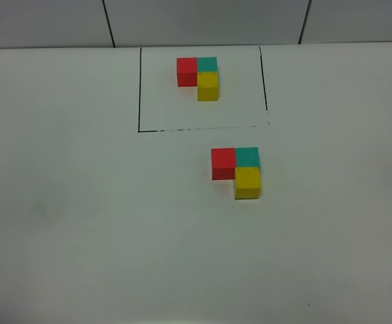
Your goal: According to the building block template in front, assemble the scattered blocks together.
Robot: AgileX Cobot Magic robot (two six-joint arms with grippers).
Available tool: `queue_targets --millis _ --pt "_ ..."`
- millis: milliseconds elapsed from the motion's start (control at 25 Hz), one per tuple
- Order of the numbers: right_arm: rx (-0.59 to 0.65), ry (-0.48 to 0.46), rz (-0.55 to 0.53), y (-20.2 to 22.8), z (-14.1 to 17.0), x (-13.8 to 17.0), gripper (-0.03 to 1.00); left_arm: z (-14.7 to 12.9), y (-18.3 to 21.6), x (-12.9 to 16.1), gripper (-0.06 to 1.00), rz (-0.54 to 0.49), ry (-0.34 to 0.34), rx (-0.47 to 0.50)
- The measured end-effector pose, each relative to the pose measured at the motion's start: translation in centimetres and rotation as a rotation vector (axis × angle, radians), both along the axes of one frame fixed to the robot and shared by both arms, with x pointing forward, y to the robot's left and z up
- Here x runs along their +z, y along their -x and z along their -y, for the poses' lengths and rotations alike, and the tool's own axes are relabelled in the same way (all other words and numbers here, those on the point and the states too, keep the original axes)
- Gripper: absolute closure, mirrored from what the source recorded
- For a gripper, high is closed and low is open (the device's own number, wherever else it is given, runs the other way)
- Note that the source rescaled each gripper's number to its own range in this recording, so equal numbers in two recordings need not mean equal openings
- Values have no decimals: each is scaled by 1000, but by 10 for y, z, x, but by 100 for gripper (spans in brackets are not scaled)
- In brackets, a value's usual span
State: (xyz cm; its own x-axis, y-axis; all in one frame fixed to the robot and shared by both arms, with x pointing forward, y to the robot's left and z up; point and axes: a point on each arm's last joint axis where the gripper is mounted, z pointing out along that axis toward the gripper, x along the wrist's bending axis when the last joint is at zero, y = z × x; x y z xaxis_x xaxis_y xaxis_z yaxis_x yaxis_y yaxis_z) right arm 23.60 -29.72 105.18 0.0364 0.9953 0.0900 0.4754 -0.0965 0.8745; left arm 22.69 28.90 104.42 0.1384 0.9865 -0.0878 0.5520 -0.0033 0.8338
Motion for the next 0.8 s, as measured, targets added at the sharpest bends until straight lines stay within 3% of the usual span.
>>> queue_targets --millis 800 --pt "5 -8 11 0 -1 1 17 0 0 0 25 0 0 0"
